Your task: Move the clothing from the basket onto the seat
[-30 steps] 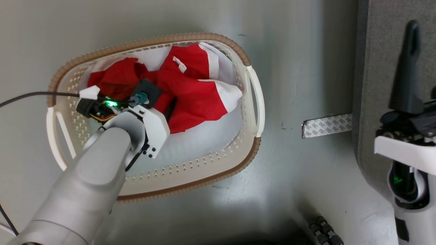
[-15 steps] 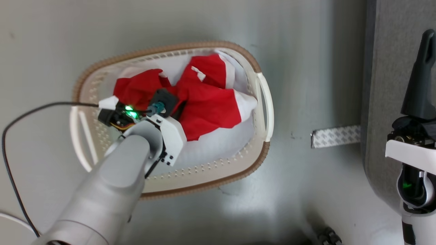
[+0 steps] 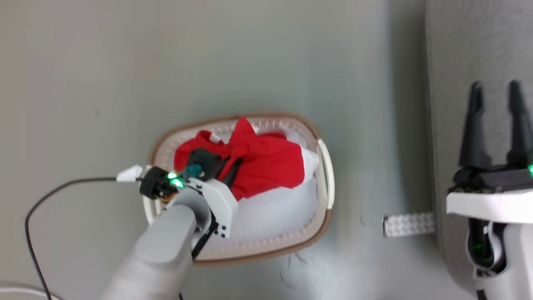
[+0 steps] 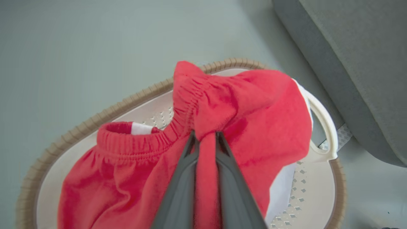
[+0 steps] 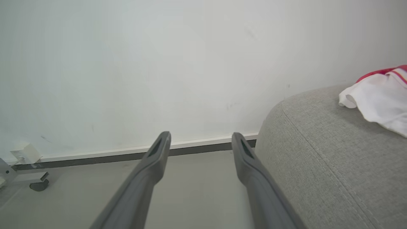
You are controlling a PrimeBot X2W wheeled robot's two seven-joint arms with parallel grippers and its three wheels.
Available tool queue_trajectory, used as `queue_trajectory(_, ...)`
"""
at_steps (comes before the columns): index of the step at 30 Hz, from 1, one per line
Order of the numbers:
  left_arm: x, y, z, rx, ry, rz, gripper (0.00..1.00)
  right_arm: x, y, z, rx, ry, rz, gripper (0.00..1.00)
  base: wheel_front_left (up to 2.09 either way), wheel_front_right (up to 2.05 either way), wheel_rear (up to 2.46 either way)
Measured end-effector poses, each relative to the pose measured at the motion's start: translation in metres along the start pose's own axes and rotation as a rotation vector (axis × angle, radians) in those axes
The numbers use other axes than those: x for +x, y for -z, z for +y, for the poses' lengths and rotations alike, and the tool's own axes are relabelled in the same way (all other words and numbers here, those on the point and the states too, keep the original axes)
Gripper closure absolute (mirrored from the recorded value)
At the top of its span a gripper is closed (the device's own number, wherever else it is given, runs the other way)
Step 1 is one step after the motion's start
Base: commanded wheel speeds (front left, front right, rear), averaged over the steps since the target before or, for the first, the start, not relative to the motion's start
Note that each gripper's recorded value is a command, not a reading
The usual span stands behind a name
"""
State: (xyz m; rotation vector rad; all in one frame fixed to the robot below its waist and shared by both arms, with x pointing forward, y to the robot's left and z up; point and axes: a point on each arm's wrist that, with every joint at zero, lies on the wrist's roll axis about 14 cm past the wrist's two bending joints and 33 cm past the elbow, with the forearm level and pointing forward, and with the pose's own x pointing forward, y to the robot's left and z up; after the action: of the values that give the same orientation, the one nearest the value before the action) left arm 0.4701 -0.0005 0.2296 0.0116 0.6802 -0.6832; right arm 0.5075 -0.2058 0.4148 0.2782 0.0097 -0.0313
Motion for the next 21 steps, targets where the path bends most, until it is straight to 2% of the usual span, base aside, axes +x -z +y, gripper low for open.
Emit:
queue_trajectory(15, -0.101, -0.109, -0.037, 0.014, -0.060, -0.305, 1.00, -0.074, -0.045, 0.045, -0.027, -0.092, -0.005, 0.00, 0.00, 0.00, 0.00)
queue_trajectory(21, -0.160, -0.150, -0.050, 0.050, -0.125, -0.458, 1.00, -0.114, -0.057, 0.080, -0.044, -0.192, -0.018, 0.00, 0.00, 0.00, 0.00)
